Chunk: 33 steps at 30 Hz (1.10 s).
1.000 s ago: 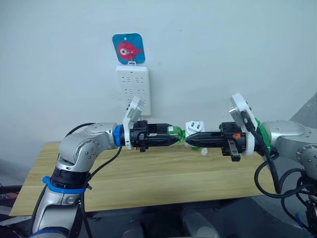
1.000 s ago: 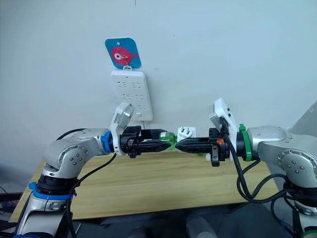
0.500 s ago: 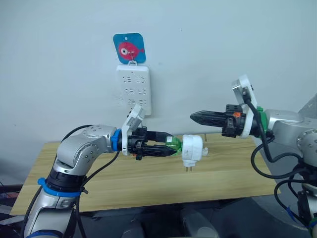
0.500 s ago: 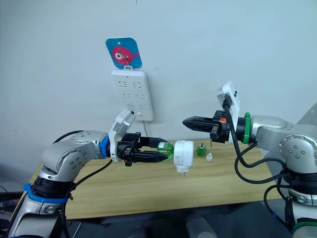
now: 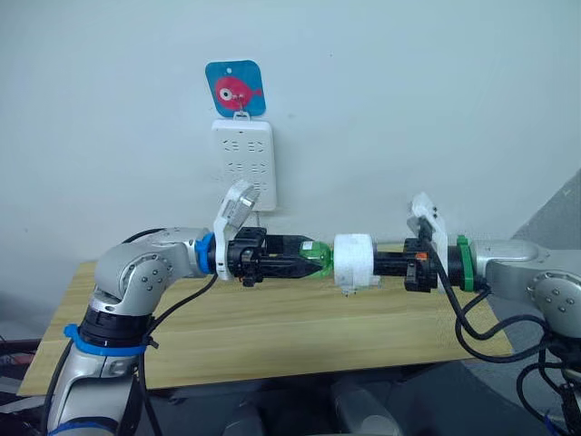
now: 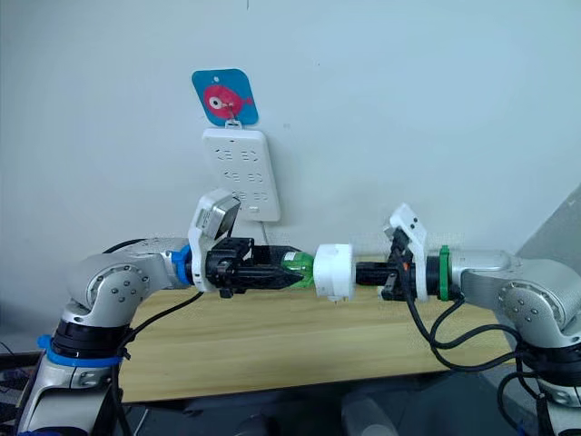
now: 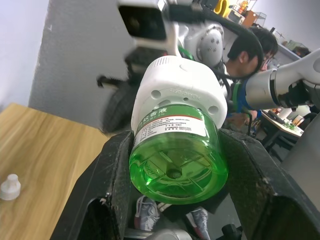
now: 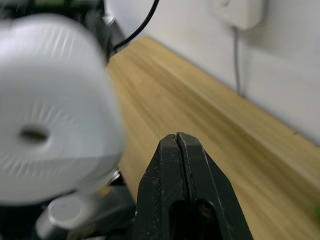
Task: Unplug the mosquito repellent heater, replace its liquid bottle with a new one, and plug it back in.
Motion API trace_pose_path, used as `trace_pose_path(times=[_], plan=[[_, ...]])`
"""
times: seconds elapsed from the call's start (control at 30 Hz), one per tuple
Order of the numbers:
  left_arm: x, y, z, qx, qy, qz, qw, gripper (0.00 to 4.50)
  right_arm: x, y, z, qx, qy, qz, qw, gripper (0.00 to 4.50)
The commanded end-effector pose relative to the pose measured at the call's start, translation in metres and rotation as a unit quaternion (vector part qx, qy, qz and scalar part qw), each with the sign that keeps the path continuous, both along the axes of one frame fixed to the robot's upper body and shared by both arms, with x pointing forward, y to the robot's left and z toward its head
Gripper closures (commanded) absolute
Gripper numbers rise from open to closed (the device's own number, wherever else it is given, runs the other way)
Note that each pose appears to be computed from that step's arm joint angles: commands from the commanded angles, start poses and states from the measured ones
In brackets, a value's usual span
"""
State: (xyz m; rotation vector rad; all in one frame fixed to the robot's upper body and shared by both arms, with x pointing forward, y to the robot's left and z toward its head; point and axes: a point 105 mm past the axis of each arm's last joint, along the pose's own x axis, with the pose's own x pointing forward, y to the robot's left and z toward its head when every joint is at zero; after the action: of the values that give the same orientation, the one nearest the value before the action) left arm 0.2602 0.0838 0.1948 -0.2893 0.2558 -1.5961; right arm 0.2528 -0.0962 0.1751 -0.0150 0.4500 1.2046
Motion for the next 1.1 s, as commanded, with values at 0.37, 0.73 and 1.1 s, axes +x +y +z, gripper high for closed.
trace_pose_path(times=[0.37,0.73,1.1], plan=[[0.012,-0.001,-0.002,0.022,-0.064,0.035,0.997,2.19,-0.029,0.016,0.048,0.090,-0.014,0.076,0.993,4.50],[0.000,-0.004,-0.006,0.040,-0.088,-0.005,0.995,2.19,0.003,0.018,0.053,0.099,-0.018,-0.006,0.995,4.50],[-0.003,-0.005,-0.006,0.040,-0.097,-0.015,0.994,2.19,0.009,0.015,0.048,0.090,0.000,-0.023,0.996,4.50]])
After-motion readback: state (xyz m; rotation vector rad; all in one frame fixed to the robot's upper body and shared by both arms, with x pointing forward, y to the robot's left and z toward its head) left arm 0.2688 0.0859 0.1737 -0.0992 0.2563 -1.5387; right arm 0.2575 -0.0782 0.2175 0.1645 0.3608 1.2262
